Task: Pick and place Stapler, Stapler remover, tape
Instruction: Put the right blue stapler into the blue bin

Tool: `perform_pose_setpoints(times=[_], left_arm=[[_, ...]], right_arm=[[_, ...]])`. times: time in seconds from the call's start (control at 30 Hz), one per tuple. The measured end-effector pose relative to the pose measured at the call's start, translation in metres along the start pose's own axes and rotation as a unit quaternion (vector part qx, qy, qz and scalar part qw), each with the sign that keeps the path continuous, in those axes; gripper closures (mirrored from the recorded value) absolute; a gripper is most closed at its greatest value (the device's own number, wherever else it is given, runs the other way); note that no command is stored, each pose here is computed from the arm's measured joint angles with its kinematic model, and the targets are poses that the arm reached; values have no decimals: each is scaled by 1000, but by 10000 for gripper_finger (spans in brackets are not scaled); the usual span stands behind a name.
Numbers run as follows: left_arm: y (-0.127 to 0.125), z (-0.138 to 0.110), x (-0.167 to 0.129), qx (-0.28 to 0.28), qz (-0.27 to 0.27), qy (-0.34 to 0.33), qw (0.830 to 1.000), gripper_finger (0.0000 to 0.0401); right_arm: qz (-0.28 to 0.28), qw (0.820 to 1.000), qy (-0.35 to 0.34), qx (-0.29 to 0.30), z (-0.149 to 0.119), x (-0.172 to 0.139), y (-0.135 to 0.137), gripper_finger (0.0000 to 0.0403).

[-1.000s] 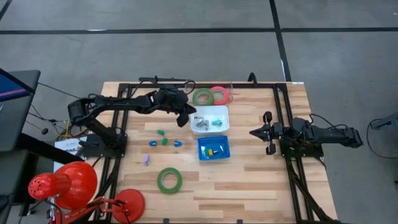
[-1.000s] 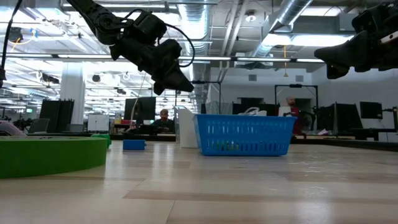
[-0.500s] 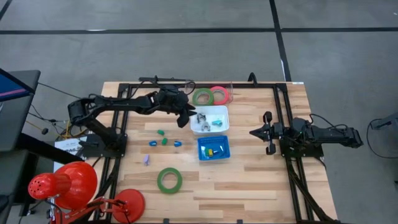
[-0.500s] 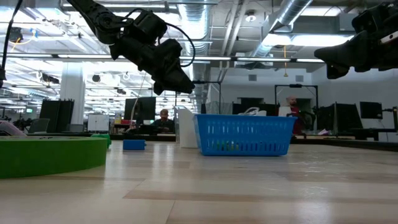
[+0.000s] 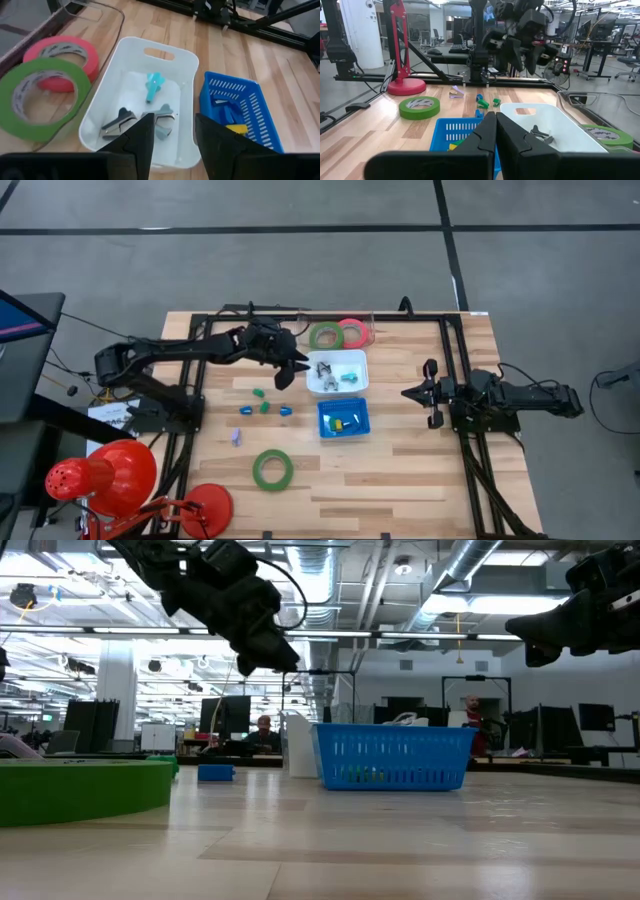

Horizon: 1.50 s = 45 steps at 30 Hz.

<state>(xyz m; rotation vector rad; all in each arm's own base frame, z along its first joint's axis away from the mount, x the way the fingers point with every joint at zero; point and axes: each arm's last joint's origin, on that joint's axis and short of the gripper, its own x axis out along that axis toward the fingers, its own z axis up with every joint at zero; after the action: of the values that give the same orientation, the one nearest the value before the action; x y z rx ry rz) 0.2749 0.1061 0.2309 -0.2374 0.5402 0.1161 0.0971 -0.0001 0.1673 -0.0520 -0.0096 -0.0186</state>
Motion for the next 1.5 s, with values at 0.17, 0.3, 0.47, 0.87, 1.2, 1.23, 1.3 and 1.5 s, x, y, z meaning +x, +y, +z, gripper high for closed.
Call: perform_pose_setpoints(times=[0.17,0.3,0.47,0.87,1.2,1.23,1.3,1.5], left_arm=[[-5,3,-17,19,0,6,1000,267],[-8,2,-27,15,2,17,1000,267],[-9,-3,-32,8,3,43,999,267],[-19,-14,-30,3,-11,99,995,267],[-34,-44,-22,4,-35,148,988,206],[-35,-47,-22,2,-37,153,988,197],[-37,-54,-20,3,-40,163,986,181],[-40,-71,-18,7,-46,188,981,158]], right_arm=[[0,1000,0,0,0,0,0,402],[0,1000,0,0,0,0,0,402],[0,1000,0,0,0,0,0,402],[0,1000,0,0,0,0,0,402],[0,1000,0,0,0,0,0,402],[0,1000,0,0,0,0,0,402],[0,1000,0,0,0,0,0,402],[0,1000,0,0,0,0,0,402]])
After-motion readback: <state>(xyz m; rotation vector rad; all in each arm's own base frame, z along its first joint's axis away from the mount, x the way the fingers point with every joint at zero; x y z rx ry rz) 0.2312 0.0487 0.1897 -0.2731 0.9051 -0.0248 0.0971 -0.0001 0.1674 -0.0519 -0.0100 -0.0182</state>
